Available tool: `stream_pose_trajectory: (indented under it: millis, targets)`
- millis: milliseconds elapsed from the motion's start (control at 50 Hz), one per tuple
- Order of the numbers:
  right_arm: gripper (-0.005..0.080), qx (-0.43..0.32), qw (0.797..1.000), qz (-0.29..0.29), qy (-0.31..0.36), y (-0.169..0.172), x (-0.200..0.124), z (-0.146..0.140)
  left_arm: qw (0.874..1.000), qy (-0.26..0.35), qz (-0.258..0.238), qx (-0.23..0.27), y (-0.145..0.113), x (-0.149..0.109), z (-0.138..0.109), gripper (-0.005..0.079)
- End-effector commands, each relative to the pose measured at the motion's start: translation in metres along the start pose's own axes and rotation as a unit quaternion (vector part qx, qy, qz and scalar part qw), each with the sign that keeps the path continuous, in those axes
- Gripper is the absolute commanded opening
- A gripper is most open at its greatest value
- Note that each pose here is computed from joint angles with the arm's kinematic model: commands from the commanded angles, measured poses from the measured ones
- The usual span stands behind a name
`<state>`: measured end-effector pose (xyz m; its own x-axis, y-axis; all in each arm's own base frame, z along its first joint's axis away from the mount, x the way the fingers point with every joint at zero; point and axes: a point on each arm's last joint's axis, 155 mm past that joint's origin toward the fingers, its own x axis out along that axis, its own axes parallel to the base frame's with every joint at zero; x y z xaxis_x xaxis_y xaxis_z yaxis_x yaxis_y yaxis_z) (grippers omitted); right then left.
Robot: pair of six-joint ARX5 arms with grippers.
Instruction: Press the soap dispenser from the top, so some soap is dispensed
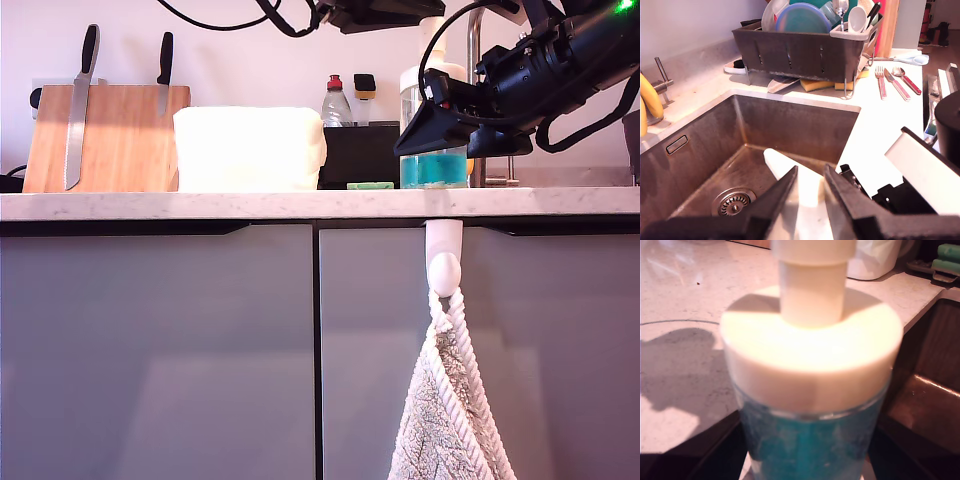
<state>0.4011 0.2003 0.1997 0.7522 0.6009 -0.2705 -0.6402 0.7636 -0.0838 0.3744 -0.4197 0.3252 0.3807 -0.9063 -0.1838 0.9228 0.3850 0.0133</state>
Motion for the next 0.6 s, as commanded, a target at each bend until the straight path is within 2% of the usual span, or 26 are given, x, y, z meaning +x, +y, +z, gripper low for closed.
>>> stream_pose_trajectory:
  millis: [0,580]
  targets:
    - [0.0192,0.003,1.000,0.003,0.011,0.003,0.000,-0.005,0.995,0.085,-0.011,-0.041,0.002,0.024,-0.081,0.0124]
    - [0.0192,-0.006,1.000,0.005,0.020,0.004,0.000,-0.010,0.989,0.135,-0.031,-0.051,0.002,0.013,-0.109,0.0122]
